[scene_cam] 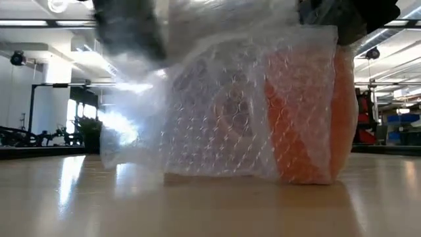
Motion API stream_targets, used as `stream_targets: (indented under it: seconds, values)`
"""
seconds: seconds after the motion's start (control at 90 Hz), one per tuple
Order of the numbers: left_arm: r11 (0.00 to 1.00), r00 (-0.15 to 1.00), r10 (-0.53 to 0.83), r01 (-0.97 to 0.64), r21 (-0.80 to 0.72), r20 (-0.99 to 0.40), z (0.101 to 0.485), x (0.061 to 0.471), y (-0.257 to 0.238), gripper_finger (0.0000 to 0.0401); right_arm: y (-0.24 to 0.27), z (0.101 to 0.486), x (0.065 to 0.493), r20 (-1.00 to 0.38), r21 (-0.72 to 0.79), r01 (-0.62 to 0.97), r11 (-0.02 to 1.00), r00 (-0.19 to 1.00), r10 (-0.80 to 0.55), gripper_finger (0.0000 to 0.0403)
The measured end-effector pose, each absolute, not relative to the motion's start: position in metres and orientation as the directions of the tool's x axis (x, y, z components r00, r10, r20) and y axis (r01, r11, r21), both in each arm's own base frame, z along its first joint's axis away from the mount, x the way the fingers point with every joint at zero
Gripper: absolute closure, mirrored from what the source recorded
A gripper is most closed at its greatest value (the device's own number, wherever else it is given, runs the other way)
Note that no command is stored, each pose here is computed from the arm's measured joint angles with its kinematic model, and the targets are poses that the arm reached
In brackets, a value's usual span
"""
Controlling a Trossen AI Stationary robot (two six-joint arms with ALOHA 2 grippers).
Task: Wrap mug
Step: Wrap the orange mug with bubble wrap
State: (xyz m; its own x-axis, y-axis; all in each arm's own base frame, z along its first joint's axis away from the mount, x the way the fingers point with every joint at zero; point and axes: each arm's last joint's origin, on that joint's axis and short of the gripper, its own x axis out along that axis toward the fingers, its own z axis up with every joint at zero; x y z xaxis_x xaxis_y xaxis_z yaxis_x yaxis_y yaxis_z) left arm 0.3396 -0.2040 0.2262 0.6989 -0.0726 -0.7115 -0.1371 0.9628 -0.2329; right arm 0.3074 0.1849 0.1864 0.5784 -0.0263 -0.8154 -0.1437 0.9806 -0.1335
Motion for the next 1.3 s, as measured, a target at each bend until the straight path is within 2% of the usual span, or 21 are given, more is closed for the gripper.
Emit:
stream_targets:
  seconds: [0.111,0.189,0.422,0.667,0.811,0.9,1.022,1.144,1.3]
  values:
    - [0.965,0.828,-0.119,-0.034,-0.261,-0.548,0.229,0.359,-0.201,0.0396,0.185,0.186,0.307,-0.815,-0.134,-0.144,0.98,0.579,-0.026,0.0401]
    - [0.966,0.871,-0.111,-0.019,-0.258,-0.479,0.229,0.369,-0.193,0.0392,0.185,0.186,0.307,-0.815,-0.134,-0.144,0.98,0.579,-0.026,0.0401]
    - [0.96,0.856,-0.036,-0.114,-0.255,-0.515,0.215,0.377,-0.163,0.04,0.184,0.191,0.306,-0.823,-0.141,-0.148,0.979,0.567,-0.033,0.0401]
    - [0.948,0.872,-0.027,-0.133,-0.29,-0.489,0.196,0.373,-0.153,0.04,0.183,0.24,0.304,-0.849,-0.165,-0.181,0.97,0.526,-0.047,0.0401]
    - [0.943,0.889,-0.035,-0.122,-0.31,-0.457,0.193,0.372,-0.153,0.0398,0.187,0.259,0.314,-0.796,-0.138,-0.191,0.972,0.605,0.005,0.0401]
    - [0.943,0.888,-0.042,-0.116,-0.311,-0.458,0.193,0.372,-0.153,0.0399,0.185,0.25,0.327,-0.779,-0.141,-0.186,0.972,0.627,0.007,0.0401]
    - [0.944,0.886,-0.044,-0.115,-0.31,-0.462,0.193,0.372,-0.153,0.04,0.175,0.215,0.339,-0.842,-0.159,-0.162,0.974,0.537,-0.048,0.0401]
    - [0.947,0.867,-0.07,-0.097,-0.307,-0.492,0.195,0.371,-0.156,0.0398,0.175,0.19,0.347,-0.886,-0.128,-0.173,0.977,0.462,-0.034,0.0401]
    - [0.96,0.808,-0.059,-0.115,-0.256,-0.587,0.208,0.368,-0.159,0.04,0.177,0.174,0.351,-0.9,-0.118,-0.179,0.977,0.434,-0.029,0.0401]
